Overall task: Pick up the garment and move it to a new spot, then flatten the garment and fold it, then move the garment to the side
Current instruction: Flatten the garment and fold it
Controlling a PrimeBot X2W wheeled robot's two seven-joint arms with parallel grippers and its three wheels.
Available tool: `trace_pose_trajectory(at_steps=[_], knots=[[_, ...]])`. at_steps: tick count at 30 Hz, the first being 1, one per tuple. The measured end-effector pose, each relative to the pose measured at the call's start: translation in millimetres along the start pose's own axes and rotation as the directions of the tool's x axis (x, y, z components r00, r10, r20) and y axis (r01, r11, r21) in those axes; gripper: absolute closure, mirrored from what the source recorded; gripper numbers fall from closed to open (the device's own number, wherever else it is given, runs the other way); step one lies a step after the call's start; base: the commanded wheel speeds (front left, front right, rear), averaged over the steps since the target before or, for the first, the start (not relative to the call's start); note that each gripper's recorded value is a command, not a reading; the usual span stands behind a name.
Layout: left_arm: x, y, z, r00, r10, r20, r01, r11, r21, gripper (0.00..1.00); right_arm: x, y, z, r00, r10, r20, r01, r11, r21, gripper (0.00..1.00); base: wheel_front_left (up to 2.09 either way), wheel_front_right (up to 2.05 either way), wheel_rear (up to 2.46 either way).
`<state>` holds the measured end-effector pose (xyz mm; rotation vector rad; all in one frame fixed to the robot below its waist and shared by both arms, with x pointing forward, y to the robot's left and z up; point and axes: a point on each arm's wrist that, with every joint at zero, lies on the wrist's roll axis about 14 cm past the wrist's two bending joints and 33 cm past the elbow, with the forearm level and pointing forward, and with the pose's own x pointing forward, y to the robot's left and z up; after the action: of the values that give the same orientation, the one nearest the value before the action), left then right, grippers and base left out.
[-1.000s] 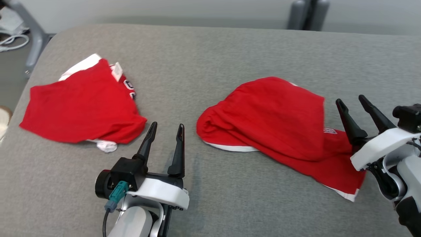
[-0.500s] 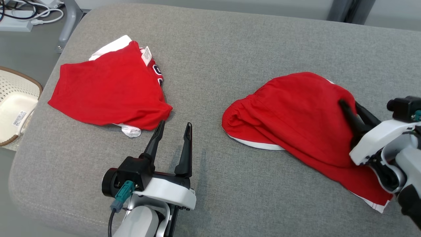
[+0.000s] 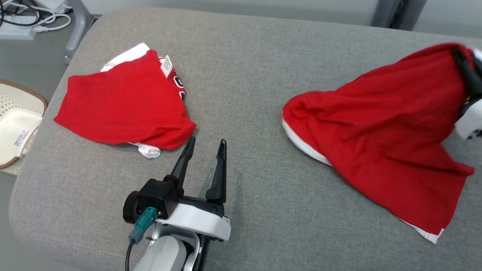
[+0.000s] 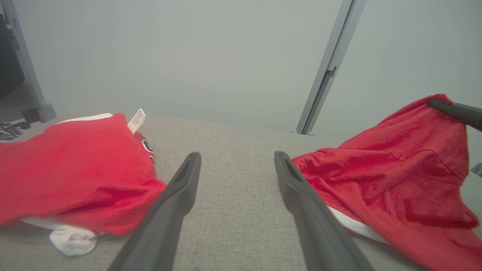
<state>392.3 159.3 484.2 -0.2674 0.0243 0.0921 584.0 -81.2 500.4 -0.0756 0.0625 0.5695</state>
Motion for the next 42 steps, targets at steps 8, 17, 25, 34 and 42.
trace_pose_trajectory(at_steps=[8, 17, 25, 34, 42], knots=[[3, 4, -7, 1.0, 0.019, -0.023, -0.019, 1.0, -0.005, 0.0, 33, -31, 3, 0.999, -0.013, -0.039, 0.005, 0.98, -0.199, 1.0, 0.0, 0.0, 0.0], [7, 6, -15, 0.998, 0.034, -0.049, -0.034, 0.999, -0.003, 0.0, 48, -32, -30, 0.99, -0.042, -0.137, 0.02, 0.986, -0.163, 0.0, 0.0, 0.0, 0.0], [23, -6, -18, 0.999, -0.007, -0.044, 0.007, 1.0, 0.002, 0.0, 23, -36, -32, 0.989, -0.058, -0.137, 0.038, 0.989, -0.142, 0.0, 0.0, 0.0, 0.0], [42, -30, -12, 0.996, -0.088, -0.01, 0.088, 0.996, -0.011, 0.0, -46, -49, 12, 0.989, -0.142, 0.043, 0.143, 0.99, -0.01, 0.0, 0.0, 0.0, 0.0], [51, -41, -7, 0.992, -0.125, 0.014, 0.126, 0.992, -0.014, 0.0, -129, -37, 24, 0.955, -0.252, 0.155, 0.246, 0.968, 0.058, 0.0, 0.0, 0.0, 0.0]])
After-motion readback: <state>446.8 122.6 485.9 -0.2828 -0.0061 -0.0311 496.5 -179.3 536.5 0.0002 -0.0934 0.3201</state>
